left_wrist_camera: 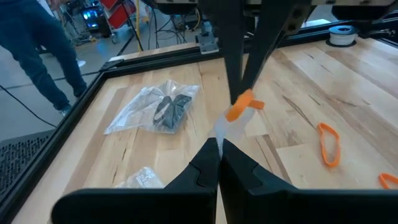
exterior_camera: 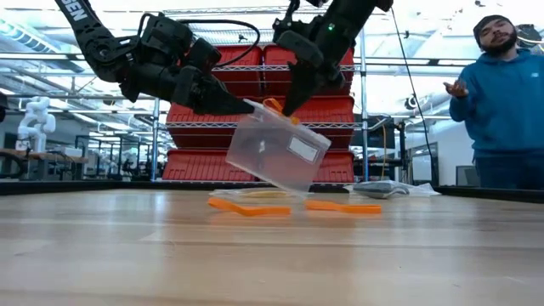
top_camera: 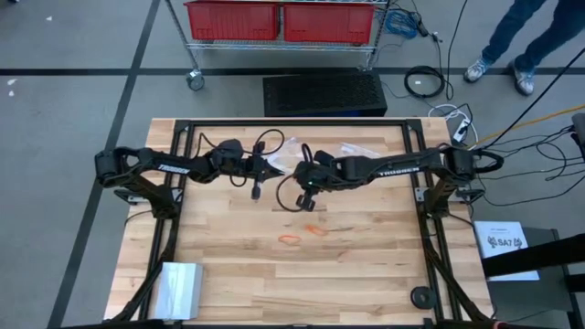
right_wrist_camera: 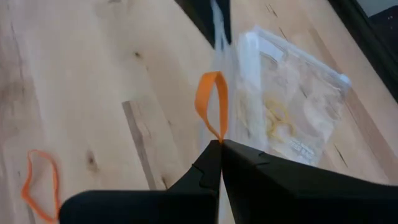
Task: Sort rubber bands
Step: Put the orange rubber band into the zip bag
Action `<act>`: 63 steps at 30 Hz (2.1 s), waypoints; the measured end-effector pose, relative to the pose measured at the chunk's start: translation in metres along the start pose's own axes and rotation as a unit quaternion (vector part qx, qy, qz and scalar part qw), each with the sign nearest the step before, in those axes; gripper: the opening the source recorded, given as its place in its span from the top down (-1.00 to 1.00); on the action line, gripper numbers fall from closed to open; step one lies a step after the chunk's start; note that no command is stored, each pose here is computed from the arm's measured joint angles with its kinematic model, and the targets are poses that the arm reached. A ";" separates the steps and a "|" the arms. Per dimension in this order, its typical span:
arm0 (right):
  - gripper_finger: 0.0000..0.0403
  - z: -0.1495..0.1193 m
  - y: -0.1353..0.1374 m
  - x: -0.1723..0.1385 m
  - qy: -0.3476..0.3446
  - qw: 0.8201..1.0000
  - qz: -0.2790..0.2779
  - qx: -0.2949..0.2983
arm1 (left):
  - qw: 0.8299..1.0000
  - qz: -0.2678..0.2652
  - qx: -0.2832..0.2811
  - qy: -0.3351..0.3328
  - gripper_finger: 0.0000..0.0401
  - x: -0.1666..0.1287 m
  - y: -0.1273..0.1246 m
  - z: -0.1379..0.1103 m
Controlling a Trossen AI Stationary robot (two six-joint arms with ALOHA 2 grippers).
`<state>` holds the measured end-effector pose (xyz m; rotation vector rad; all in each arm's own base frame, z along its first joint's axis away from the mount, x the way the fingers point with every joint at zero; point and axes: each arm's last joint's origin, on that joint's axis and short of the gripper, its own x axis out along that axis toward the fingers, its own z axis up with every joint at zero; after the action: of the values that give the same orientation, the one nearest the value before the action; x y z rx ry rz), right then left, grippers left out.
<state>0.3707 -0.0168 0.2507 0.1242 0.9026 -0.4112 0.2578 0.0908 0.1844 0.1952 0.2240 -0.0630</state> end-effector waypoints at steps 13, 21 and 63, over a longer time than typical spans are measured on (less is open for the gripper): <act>0.76 0.006 -0.015 0.011 -0.007 0.999 0.000 0.036 | 1.000 0.000 -0.007 -0.004 0.96 0.000 0.000 0.001; 0.53 0.012 -0.017 -0.001 -0.013 0.999 0.027 0.039 | 1.000 -0.001 -0.007 -0.004 0.96 0.000 -0.001 0.001; 0.76 -0.104 0.106 0.056 0.190 0.980 0.011 0.051 | 1.000 -0.005 -0.007 -0.013 0.96 0.000 0.000 0.003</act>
<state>0.3669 0.0927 0.1349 0.3138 1.2556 -0.4198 0.2586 0.0901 0.1868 0.1788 0.1989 -0.0748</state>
